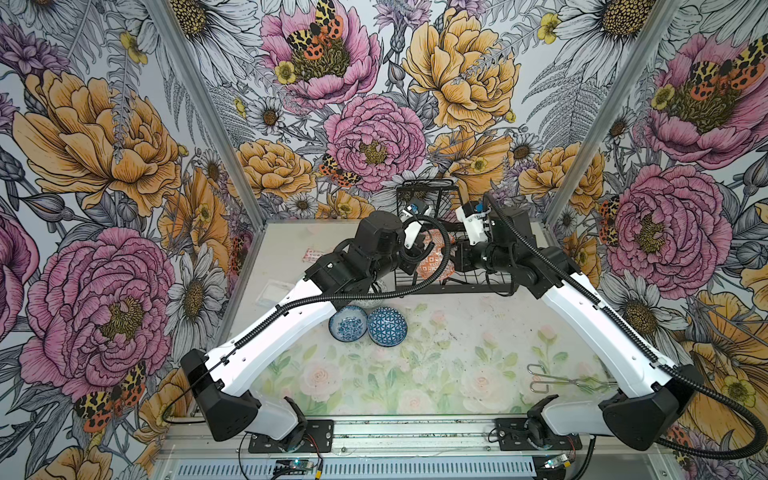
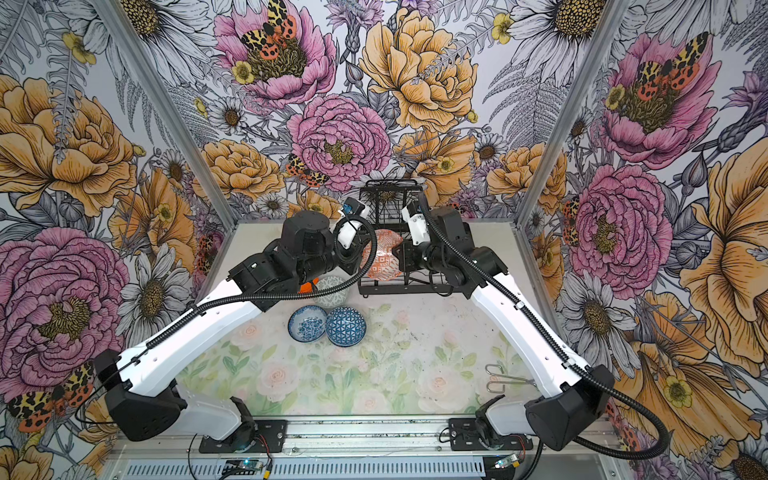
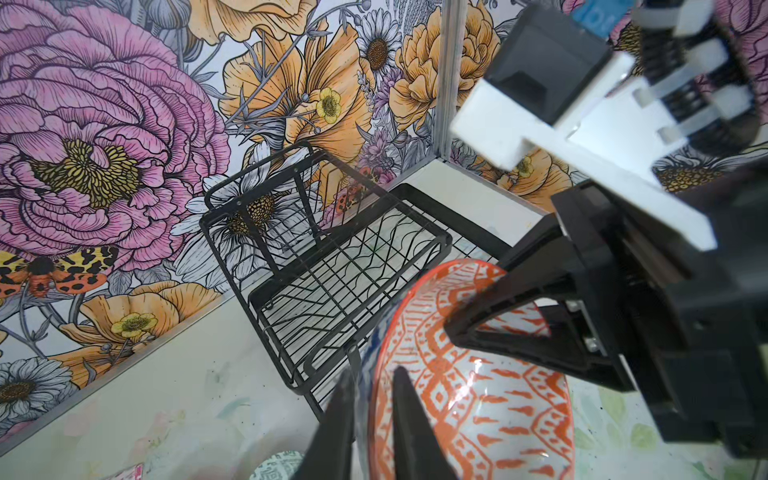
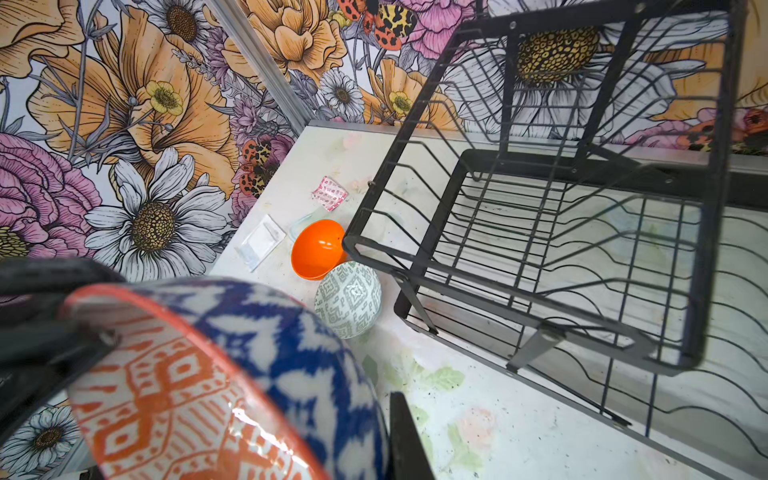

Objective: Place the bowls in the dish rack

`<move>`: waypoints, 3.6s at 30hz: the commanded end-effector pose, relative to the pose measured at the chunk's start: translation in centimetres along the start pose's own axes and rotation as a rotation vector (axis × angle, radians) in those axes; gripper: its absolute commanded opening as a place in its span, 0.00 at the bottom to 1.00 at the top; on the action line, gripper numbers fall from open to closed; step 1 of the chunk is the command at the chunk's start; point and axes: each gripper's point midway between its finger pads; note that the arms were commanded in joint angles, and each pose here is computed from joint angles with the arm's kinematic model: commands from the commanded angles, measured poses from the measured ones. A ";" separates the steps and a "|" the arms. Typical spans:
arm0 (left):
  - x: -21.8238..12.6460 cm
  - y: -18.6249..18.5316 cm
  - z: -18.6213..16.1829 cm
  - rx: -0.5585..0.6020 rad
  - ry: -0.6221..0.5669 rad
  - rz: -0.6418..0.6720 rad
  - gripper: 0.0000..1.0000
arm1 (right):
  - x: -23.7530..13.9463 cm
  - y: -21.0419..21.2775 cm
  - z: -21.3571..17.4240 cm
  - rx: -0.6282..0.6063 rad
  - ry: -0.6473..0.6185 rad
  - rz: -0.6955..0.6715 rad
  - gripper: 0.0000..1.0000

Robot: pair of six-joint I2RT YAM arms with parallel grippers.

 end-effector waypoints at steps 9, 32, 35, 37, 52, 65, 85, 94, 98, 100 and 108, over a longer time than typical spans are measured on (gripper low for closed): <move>-7.5 14.8 1.1 -0.350 -0.141 0.252 0.99 | -14.8 -11.5 5.5 -0.160 -0.273 -0.609 0.00; -4.9 26.0 -14.2 -0.640 0.206 0.500 0.99 | 8.4 -33.7 7.2 -0.918 -0.228 -0.809 0.00; -4.7 26.0 -14.9 -0.646 0.223 0.496 0.99 | 10.4 -34.3 6.5 -1.024 -0.250 -0.829 0.00; -4.6 25.9 -15.2 -0.649 0.231 0.493 0.99 | 11.3 -35.0 5.9 -1.086 -0.250 -0.863 0.00; -3.3 25.5 -14.9 -0.662 0.250 0.432 0.99 | 14.2 -36.8 2.8 -1.133 -0.266 -0.775 0.00; -3.3 25.2 -15.2 -0.670 0.258 0.411 0.99 | 15.6 -36.7 -0.8 -1.187 -0.276 -0.676 0.00; -3.5 24.6 -16.2 -0.629 0.288 0.378 0.99 | 19.0 -37.5 -5.1 -1.185 -0.271 -0.640 0.00; -3.1 25.1 -15.8 -0.625 0.286 0.379 0.99 | 18.3 -36.2 -6.1 -1.153 -0.257 -0.572 0.00; -3.2 25.0 -15.4 -0.620 0.274 0.374 0.99 | 17.3 -35.2 -6.7 -1.120 -0.224 -0.498 0.00; -3.3 24.9 -15.2 -0.617 0.266 0.368 0.99 | 17.0 -34.7 -6.8 -1.104 -0.213 -0.473 0.00; -4.0 24.6 -15.0 -0.611 0.237 0.366 0.99 | 17.2 -34.1 -8.1 -1.041 -0.128 -0.428 0.01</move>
Point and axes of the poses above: each gripper's point midway between its finger pads, its own x axis out along the fingers, its own y axis along the line the jaws close on, z = x × y, and after that the axes turned 12 degrees about -x, right-handed
